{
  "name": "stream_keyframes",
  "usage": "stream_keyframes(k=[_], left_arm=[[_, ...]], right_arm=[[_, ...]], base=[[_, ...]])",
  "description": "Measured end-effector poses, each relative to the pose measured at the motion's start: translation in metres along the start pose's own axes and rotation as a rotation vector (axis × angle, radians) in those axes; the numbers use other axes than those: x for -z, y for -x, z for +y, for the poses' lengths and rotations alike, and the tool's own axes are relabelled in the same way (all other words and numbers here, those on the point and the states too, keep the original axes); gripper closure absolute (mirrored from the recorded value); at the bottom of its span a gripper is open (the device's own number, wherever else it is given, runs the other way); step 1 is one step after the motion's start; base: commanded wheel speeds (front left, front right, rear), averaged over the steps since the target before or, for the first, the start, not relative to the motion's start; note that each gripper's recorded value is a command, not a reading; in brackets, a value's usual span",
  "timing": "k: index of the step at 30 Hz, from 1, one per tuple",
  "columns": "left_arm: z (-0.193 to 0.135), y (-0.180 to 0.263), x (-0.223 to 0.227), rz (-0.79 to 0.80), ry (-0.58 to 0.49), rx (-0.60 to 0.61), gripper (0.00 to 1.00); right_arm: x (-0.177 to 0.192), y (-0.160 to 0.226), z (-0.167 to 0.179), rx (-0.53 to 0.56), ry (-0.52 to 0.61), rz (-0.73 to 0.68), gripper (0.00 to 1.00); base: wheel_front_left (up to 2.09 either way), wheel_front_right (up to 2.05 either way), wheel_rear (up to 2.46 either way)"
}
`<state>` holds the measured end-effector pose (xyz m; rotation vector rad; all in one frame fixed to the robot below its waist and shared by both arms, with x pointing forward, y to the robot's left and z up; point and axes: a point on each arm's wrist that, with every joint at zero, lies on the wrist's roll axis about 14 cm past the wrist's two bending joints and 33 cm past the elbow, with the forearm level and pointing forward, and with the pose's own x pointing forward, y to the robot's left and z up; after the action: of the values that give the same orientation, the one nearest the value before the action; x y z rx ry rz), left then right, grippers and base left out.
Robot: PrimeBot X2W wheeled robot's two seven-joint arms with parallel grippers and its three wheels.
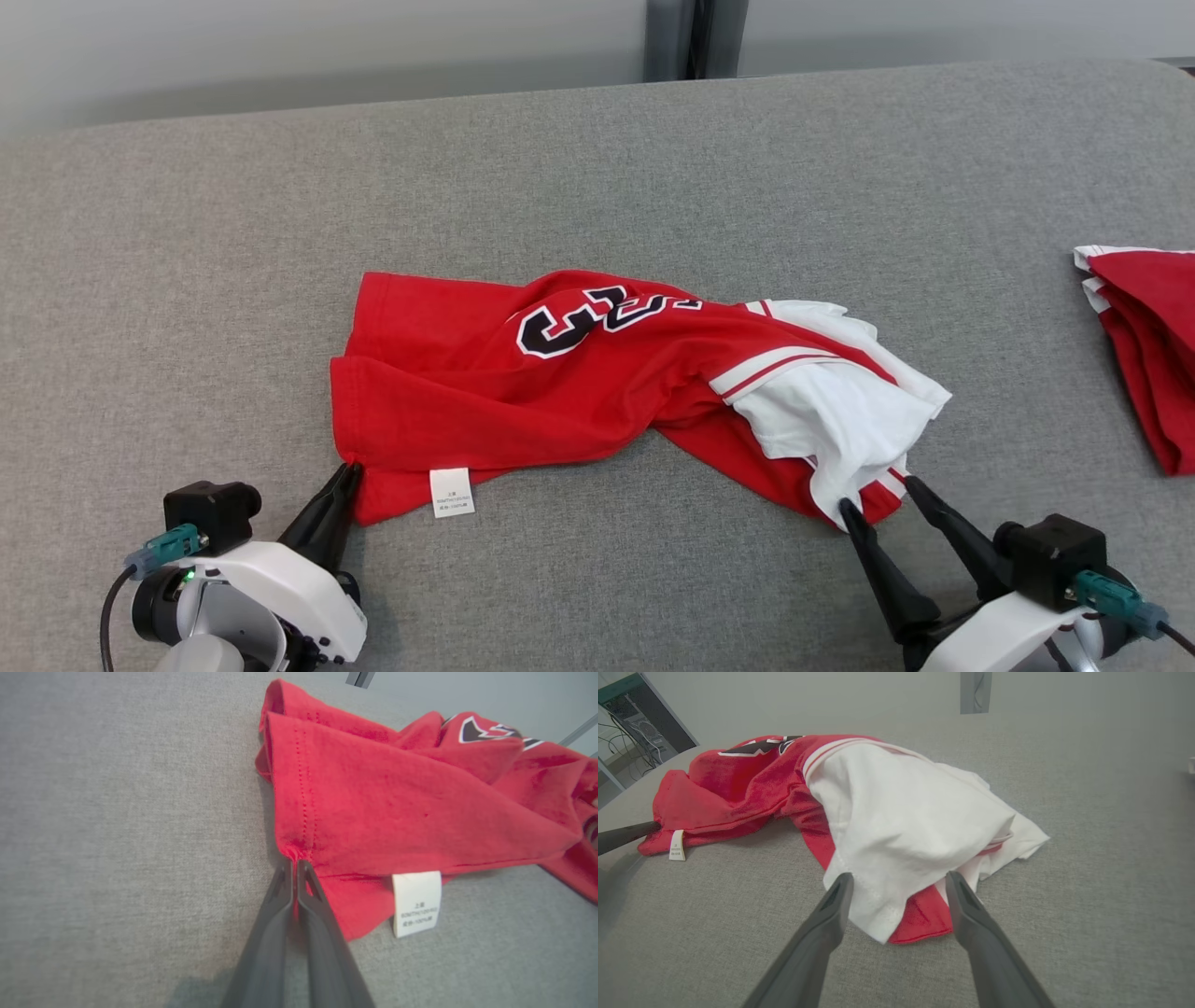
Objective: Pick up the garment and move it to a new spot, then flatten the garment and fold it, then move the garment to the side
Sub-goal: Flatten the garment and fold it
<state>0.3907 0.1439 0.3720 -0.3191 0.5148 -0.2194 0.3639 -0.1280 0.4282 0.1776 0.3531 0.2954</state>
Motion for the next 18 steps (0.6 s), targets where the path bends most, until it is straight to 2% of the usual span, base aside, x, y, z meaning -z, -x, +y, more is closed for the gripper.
stream_keyframes(k=[8,9,10,11,12,18], left_arm=[[0.002,-0.002,0.002,0.006,0.0,-0.005,1.0],[0.002,-0.002,0.002,0.005,0.0,-0.005,1.0],[0.002,-0.002,0.001,0.0,0.0,-0.005,1.0],[0.002,-0.002,0.0,-0.001,0.0,-0.006,1.0],[0.002,-0.002,0.0,-0.004,0.0,-0.006,1.0],[0.0,-0.002,-0.02,-0.085,-0.006,-0.001,1.0]], right_arm=[[0.015,-0.011,0.018,-0.062,-0.043,0.045,0.02],[0.016,-0.012,0.018,-0.065,-0.044,0.048,0.53],[0.017,-0.014,0.02,-0.071,-0.053,0.053,0.68],[0.019,-0.015,0.022,-0.079,-0.057,0.059,0.91],[0.02,-0.017,0.022,-0.082,-0.06,0.058,1.0],[-0.006,-0.02,0.016,-0.074,-0.055,-0.053,1.0]], base=[[0.0,0.0,0.0],[0.0,0.0,0.0],[0.0,0.0,0.0],[0.0,0.0,0.0],[0.0,0.0,0.0],[0.0,0.0,0.0]])
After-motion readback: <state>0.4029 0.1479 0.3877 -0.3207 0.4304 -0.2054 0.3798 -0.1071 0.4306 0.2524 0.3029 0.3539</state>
